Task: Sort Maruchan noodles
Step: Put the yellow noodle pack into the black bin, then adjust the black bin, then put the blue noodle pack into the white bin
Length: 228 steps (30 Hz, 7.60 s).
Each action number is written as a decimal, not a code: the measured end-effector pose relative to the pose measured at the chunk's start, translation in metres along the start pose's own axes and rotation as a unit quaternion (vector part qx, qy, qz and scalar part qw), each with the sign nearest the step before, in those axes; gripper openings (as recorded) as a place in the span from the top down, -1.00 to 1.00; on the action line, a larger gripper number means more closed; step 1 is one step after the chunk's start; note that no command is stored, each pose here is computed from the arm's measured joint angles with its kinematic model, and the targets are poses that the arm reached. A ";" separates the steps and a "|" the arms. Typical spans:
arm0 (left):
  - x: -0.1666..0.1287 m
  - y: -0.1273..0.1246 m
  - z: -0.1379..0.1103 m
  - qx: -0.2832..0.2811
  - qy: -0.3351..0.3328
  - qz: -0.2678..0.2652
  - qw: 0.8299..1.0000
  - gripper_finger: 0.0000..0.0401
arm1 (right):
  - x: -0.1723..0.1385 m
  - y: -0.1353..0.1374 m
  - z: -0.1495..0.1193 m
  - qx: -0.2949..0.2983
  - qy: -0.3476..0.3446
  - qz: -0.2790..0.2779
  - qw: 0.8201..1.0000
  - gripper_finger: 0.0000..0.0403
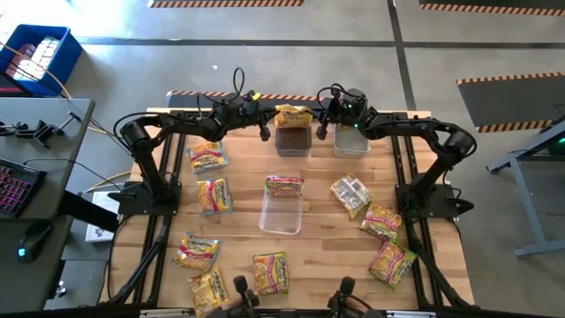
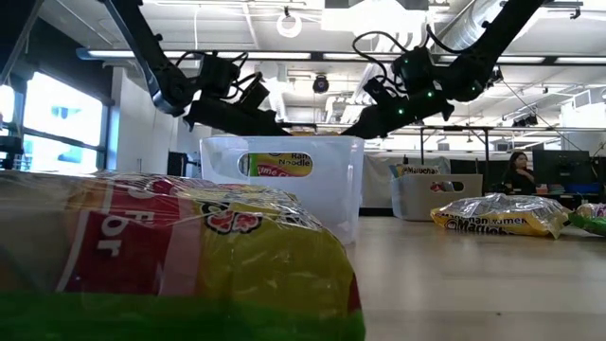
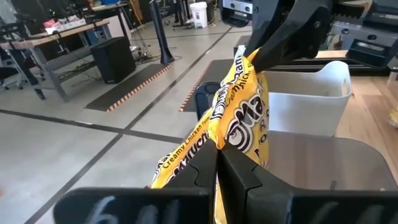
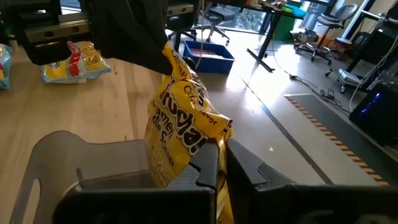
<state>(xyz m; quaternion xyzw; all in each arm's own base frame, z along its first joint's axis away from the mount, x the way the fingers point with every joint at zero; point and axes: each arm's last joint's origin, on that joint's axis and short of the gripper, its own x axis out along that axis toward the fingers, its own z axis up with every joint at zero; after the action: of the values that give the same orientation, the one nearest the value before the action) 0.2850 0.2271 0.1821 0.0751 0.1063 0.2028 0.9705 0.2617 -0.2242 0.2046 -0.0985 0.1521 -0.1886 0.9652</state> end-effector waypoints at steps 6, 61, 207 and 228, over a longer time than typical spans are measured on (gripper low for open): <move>0.000 0.000 -0.002 0.005 0.008 0.000 1.000 1.00 | 0.000 0.000 -0.001 -0.001 0.003 0.000 1.000 1.00; -0.001 0.000 -0.008 0.012 0.046 0.019 0.999 0.96 | 0.014 0.005 -0.032 -0.002 0.082 -0.009 0.997 1.00; -0.075 -0.041 0.012 -0.073 -0.023 -0.060 0.995 1.00 | -0.052 0.106 -0.011 0.038 -0.034 0.033 0.998 1.00; -0.139 -0.073 0.021 -0.204 0.200 -0.109 0.952 0.94 | -0.080 0.077 -0.041 0.064 -0.116 -0.003 0.991 1.00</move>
<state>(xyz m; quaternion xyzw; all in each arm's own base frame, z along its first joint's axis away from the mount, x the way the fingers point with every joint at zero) 0.1929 0.1021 0.2133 -0.1787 0.2622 0.1237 0.9402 0.2034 -0.1280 0.1675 -0.0583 0.0268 -0.1886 0.9800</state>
